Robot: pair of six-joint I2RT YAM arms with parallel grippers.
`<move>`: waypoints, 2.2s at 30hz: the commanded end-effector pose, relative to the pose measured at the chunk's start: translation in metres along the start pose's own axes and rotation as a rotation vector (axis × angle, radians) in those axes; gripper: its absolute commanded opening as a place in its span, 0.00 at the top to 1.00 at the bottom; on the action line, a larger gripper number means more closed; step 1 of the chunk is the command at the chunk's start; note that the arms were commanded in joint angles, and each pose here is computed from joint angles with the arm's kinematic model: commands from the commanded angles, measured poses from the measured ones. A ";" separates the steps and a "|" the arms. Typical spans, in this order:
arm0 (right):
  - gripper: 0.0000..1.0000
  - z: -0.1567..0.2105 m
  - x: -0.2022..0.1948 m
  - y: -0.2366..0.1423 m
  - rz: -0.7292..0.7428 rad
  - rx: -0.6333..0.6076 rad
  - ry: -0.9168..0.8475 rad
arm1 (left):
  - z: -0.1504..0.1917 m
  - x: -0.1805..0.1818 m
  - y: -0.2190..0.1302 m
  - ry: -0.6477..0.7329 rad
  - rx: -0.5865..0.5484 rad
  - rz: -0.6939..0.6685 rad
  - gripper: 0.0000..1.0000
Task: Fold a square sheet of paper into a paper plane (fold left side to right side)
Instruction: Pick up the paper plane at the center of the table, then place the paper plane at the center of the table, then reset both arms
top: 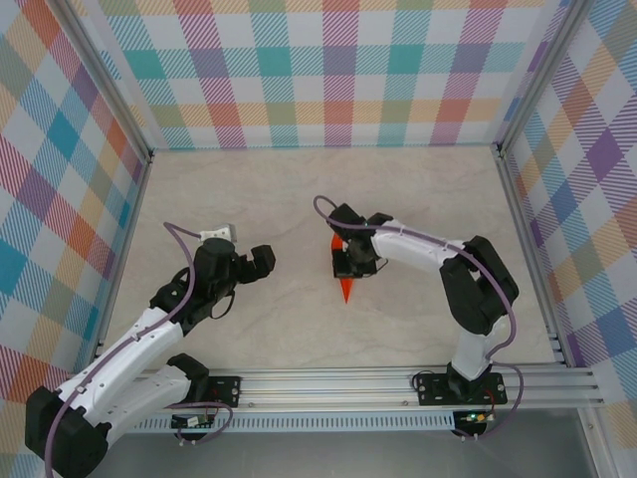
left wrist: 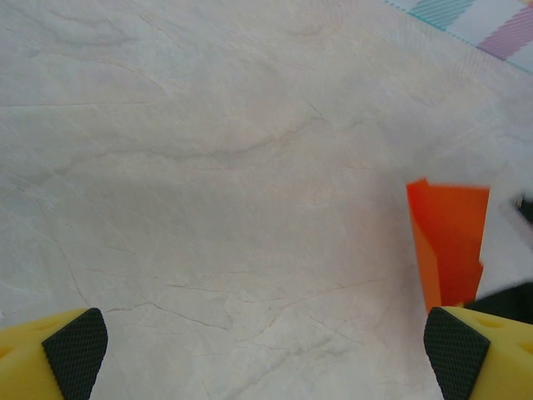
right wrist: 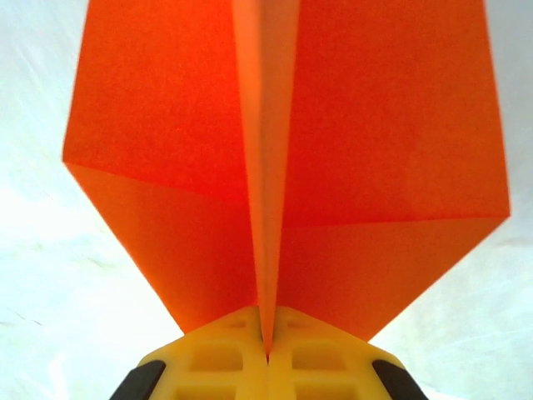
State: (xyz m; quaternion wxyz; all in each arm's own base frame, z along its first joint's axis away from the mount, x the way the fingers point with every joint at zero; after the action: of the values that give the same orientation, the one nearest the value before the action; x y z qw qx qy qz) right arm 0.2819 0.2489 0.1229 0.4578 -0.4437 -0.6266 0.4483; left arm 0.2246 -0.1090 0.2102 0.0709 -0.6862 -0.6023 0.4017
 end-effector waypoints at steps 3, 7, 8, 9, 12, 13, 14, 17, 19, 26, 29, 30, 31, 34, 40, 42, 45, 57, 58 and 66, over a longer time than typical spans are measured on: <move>1.00 -0.048 -0.030 -0.011 0.128 -0.007 0.018 | -0.011 -0.019 -0.014 0.043 0.028 0.103 0.00; 1.00 -0.073 -0.029 -0.004 0.150 -0.003 0.019 | -0.010 -0.020 -0.016 0.051 0.040 0.112 0.00; 1.00 -0.079 -0.027 -0.001 0.150 0.003 0.013 | -0.010 -0.021 -0.017 0.053 0.042 0.117 0.00; 1.00 -0.083 -0.026 0.003 0.156 0.006 0.011 | -0.010 -0.022 -0.016 0.057 0.050 0.118 0.00; 1.00 -0.088 -0.025 0.015 0.170 0.033 0.010 | -0.010 -0.023 -0.015 0.065 0.064 0.118 0.00; 1.00 -0.089 -0.026 0.018 0.175 0.044 0.011 | -0.009 -0.023 -0.015 0.065 0.068 0.120 0.00; 1.00 -0.089 -0.025 0.022 0.177 0.063 0.012 | -0.009 -0.024 -0.014 0.068 0.072 0.123 0.00; 1.00 -0.092 -0.023 0.029 0.160 0.078 0.018 | -0.008 -0.025 -0.011 0.069 0.082 0.131 0.00; 0.99 -0.092 -0.023 0.032 0.161 0.084 0.020 | -0.008 -0.027 -0.009 0.071 0.093 0.134 0.00; 0.92 -0.093 -0.024 0.046 0.185 0.121 0.008 | -0.004 -0.028 -0.004 0.073 0.118 0.138 0.00; 0.87 -0.093 -0.023 0.049 0.182 0.131 0.002 | -0.005 -0.029 -0.003 0.073 0.121 0.138 0.00; 0.85 -0.093 -0.023 0.049 0.179 0.131 0.002 | -0.005 -0.029 -0.003 0.076 0.122 0.138 0.00; 0.84 -0.093 -0.023 0.048 0.178 0.131 0.000 | -0.004 -0.029 -0.002 0.079 0.126 0.139 0.00; 0.76 -0.095 -0.020 0.040 0.164 0.117 -0.012 | -0.004 -0.030 0.000 0.089 0.135 0.137 0.00; 0.63 -0.095 -0.016 -0.005 0.170 0.070 -0.046 | -0.009 -0.039 0.004 0.099 0.160 0.149 0.00; 0.58 -0.091 -0.016 -0.026 0.172 0.042 -0.059 | -0.013 -0.042 0.005 0.094 0.160 0.155 0.00; 0.51 -0.082 -0.019 -0.061 0.177 -0.019 -0.072 | -0.023 -0.041 0.006 0.055 0.134 0.154 0.00; 0.00 -0.022 -0.108 -0.168 0.295 -0.642 -0.029 | -0.078 0.045 -0.010 -0.061 -0.309 -0.275 0.00; 0.00 -0.019 -0.118 -0.170 0.291 -0.702 -0.008 | -0.081 0.051 -0.012 -0.035 -0.360 -0.323 0.00; 0.00 0.017 -0.219 -0.108 0.370 -0.924 0.190 | -0.078 0.083 0.009 0.239 -0.476 -0.557 0.00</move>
State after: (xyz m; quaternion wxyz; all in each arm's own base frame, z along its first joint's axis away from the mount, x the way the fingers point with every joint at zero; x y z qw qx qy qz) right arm 0.2710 0.0239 0.1797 0.2456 -0.7183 -0.6077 0.2333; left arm 0.2682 -0.0220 0.2172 0.0622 -0.5641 -0.7953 0.2132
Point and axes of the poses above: each hand's point on the last joint's axis, 136 mm out from that joint toward the fingers, its own y axis out along the fingers, its own x axis along the line the jaws close on, z = x × y, the point moved 6 cm from there along -y, back along the fingers, and after that the axes turned 4 degrees about -y, right-handed, at the moved point
